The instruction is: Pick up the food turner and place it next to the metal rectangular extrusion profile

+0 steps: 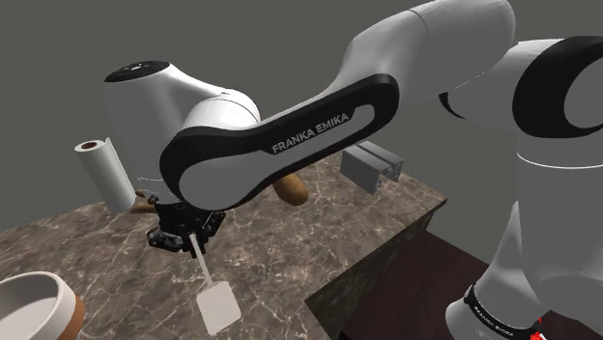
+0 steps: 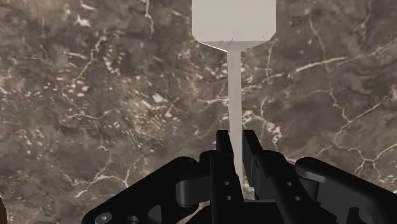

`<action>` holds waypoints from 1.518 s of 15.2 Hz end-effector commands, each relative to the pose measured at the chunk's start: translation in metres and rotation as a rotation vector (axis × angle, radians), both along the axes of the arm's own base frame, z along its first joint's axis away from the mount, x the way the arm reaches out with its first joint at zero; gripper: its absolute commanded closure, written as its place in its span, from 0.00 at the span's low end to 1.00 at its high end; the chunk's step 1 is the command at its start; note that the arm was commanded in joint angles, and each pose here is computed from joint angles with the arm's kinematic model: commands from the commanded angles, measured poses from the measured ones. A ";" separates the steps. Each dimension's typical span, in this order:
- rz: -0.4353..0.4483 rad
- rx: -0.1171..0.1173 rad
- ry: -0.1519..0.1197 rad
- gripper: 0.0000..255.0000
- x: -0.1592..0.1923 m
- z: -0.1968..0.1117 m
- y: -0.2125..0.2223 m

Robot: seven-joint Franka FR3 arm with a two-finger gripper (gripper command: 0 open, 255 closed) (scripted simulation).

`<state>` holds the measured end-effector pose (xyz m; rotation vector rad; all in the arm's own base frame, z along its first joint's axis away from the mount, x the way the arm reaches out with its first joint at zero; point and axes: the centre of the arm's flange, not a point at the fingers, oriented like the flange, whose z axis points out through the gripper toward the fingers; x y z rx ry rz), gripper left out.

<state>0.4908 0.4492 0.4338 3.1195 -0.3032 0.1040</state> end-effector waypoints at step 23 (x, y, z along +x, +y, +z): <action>0.000 0.000 0.000 1.00 -0.030 0.076 -0.116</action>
